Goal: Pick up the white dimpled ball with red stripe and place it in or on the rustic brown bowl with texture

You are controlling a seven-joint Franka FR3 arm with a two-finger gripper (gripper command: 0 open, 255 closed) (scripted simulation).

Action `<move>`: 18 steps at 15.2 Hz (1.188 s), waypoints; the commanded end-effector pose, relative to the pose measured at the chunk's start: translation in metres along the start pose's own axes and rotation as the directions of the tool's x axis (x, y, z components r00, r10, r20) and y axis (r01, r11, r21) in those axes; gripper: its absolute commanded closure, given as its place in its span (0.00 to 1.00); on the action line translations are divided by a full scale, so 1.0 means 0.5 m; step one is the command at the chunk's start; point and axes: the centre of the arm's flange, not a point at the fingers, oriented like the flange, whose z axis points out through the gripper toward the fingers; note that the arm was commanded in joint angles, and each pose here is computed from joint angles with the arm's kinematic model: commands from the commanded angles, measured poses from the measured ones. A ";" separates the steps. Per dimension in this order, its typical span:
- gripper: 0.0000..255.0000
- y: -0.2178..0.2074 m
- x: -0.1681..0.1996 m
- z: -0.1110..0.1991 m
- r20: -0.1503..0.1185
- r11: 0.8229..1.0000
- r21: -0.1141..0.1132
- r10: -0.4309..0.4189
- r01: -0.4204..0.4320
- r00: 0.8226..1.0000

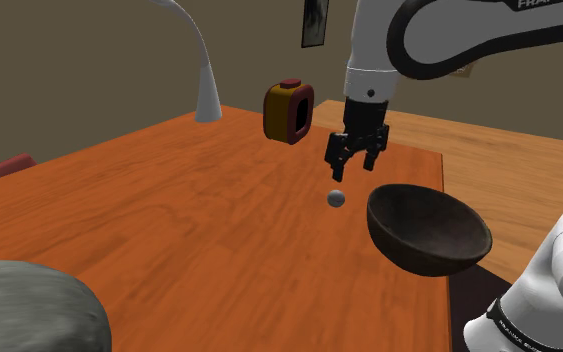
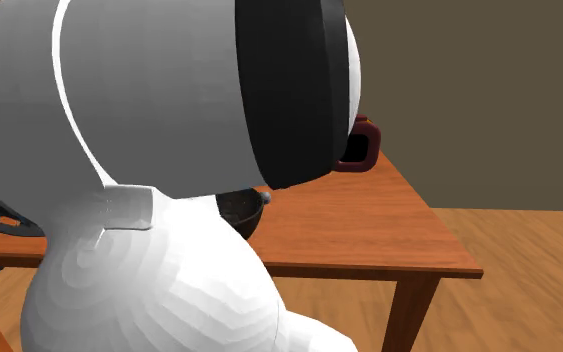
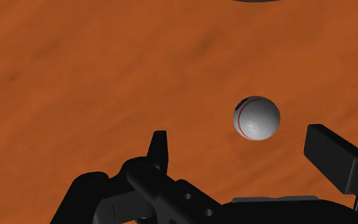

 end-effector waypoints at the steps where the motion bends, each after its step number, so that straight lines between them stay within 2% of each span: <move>1: 0.00 -0.053 0.010 0.026 -0.004 1.000 0.001 -0.003 0.003 1.000; 9: 0.00 -0.059 0.012 0.109 -0.005 1.000 0.001 -0.003 0.003 1.000; 17: 0.00 -0.059 0.012 0.109 -0.004 1.000 0.001 -0.003 0.003 1.000; 18: 1.00 -0.059 0.012 0.109 -0.004 1.000 0.001 -0.003 0.003 1.000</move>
